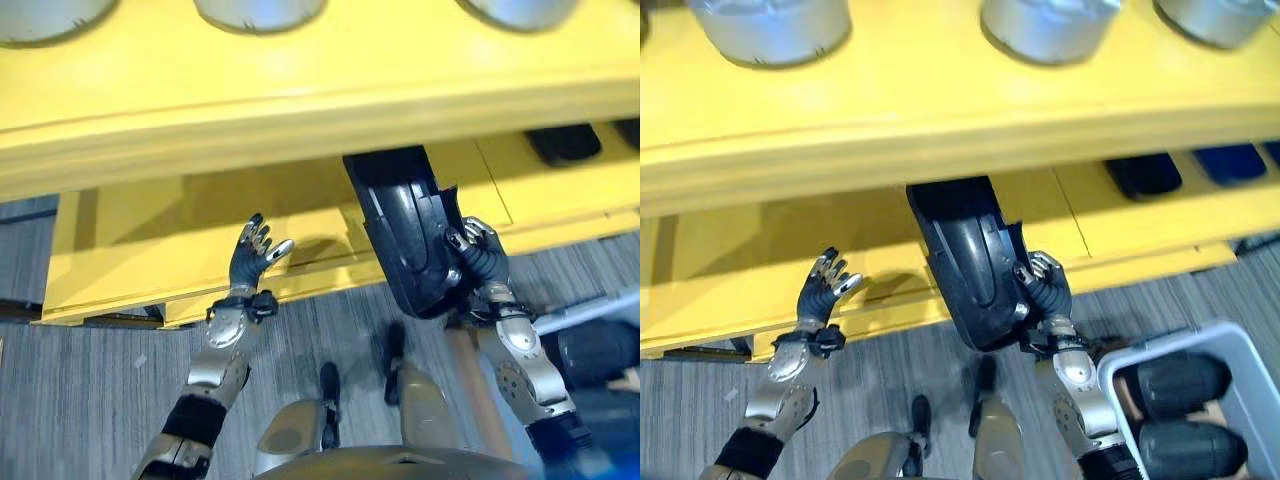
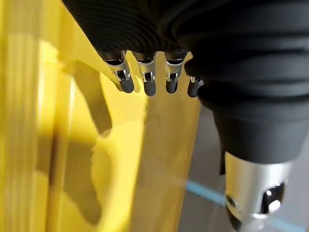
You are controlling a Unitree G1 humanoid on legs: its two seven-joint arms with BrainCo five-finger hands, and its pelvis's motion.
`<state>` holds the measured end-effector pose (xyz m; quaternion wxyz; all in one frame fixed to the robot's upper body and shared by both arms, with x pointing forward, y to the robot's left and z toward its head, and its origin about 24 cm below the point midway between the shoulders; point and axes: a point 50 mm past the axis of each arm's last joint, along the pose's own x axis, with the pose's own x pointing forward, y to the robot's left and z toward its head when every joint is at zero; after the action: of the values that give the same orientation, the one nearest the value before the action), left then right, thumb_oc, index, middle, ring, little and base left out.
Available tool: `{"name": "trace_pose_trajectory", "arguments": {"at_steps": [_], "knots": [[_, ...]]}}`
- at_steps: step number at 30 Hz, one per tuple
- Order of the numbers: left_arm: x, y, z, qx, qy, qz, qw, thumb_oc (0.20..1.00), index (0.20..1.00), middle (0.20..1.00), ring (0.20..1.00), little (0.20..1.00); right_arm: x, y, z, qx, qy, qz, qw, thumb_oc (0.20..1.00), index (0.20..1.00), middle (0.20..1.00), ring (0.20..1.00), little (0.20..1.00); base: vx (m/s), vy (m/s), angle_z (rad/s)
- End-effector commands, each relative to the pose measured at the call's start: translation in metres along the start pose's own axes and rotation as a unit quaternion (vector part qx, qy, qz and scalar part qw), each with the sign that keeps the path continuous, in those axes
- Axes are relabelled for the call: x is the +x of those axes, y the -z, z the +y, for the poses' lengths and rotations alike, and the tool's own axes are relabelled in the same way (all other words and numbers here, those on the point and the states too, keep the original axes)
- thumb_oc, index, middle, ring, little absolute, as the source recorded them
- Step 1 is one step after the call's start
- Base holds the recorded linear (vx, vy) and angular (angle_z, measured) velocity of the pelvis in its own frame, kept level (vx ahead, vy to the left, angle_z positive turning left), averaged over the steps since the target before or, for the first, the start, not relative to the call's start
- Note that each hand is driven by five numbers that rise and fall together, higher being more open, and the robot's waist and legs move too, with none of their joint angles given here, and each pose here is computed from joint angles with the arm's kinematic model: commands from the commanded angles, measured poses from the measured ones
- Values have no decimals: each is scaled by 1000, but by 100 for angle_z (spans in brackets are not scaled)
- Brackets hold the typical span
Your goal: Move parts from the plastic box to the shelf.
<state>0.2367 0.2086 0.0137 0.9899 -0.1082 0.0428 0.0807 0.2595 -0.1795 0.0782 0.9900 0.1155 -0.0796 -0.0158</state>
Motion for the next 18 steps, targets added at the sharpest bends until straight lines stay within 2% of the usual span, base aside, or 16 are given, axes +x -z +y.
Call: {"name": "trace_pose_trajectory", "arguments": {"at_steps": [1, 11, 18], "knots": [[8, -18, -9, 8, 43, -40, 998, 1000, 1000, 1000, 1000, 1000, 2, -26, -6, 32, 12, -75, 997, 200, 200, 200, 200, 200, 95, -200, 6], [-4, -6, -6, 5, 51, -14, 999, 1000, 1000, 1000, 1000, 1000, 5, -18, 1, 19, -18, -48, 999, 200, 200, 200, 200, 200, 61, -60, -19], [-10, 1, -5, 1, 57, 5, 998, 1000, 1000, 1000, 1000, 1000, 31, -13, 25, -1, -52, -31, 998, 200, 200, 200, 200, 200, 40, -11, 14]]}}
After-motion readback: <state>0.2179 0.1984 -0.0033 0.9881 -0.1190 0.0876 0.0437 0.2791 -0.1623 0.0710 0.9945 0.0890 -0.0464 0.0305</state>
